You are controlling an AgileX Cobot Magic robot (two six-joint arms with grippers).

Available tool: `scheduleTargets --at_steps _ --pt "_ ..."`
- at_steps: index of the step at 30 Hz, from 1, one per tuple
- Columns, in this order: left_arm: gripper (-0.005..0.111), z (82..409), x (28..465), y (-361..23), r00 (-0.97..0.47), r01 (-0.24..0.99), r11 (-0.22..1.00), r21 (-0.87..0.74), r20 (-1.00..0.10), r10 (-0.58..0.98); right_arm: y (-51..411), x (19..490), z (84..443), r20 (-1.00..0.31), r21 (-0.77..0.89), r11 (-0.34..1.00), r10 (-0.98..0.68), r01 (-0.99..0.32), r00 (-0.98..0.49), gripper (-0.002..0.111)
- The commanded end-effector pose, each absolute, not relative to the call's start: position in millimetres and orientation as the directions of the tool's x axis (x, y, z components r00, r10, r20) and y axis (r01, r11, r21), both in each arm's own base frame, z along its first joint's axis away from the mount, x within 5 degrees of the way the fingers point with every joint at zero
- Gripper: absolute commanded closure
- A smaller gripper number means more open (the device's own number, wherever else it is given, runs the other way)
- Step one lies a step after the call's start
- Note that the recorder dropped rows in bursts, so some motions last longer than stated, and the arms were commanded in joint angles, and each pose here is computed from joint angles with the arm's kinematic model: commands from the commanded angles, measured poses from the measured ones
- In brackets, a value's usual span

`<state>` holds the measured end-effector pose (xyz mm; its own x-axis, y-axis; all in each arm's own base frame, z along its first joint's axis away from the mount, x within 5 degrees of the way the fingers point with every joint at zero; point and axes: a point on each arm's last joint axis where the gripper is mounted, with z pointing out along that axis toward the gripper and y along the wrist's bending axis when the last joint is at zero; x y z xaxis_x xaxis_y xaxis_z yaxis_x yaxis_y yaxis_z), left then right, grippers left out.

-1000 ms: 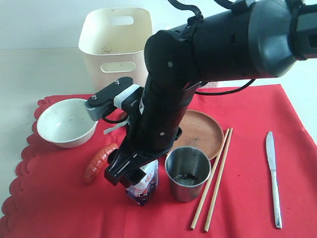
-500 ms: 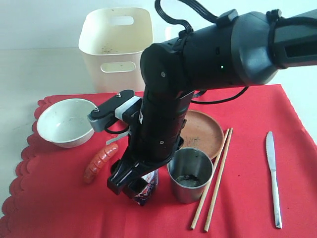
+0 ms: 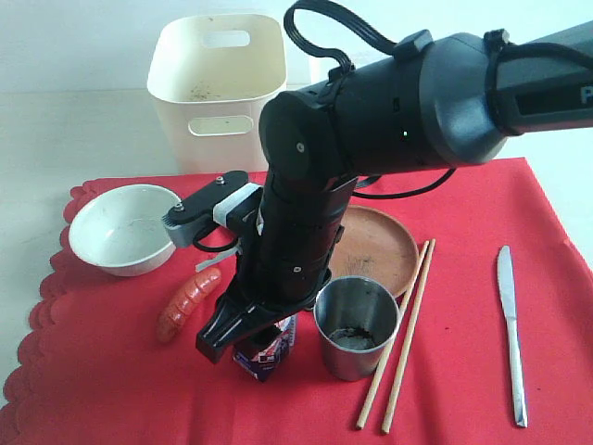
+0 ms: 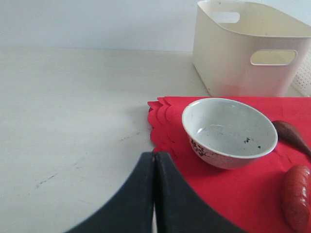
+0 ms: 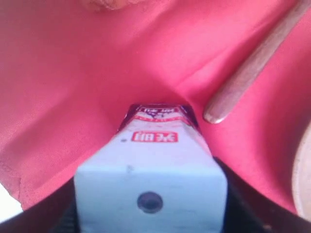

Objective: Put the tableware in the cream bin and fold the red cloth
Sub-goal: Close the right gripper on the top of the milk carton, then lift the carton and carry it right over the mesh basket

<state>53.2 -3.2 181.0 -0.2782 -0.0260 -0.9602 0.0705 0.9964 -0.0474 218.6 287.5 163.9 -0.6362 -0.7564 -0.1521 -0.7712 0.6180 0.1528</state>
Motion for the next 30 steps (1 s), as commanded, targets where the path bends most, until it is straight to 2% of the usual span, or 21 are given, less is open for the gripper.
scheduleTargets --at_steps 1,4,13,20,30 --pt "0.107 181 53 -3 -0.268 0.069 0.996 -0.058 -0.963 -0.038 290 220 167 -0.184 0.149 0.619 -0.749 -0.771 -0.637 0.099" --pt "0.107 181 53 -3 -0.268 0.069 0.996 -0.058 -0.963 -0.038 290 220 170 -0.192 0.149 0.618 -0.748 -0.772 -0.636 0.108" --pt "0.107 181 53 -3 -0.268 0.069 0.996 -0.061 -0.963 -0.041 287 218 199 -0.271 0.144 0.607 -0.735 -0.781 -0.622 0.108" --pt "0.107 181 53 -3 -0.268 0.069 0.996 -0.058 -0.963 -0.037 288 219 244 -0.39 0.13 0.588 -0.71 -0.798 -0.586 0.108" --pt "0.107 181 53 -3 -0.268 0.069 0.996 -0.061 -0.963 -0.041 285 231 295 -0.526 -0.008 0.588 -0.691 -0.809 -0.496 0.108"
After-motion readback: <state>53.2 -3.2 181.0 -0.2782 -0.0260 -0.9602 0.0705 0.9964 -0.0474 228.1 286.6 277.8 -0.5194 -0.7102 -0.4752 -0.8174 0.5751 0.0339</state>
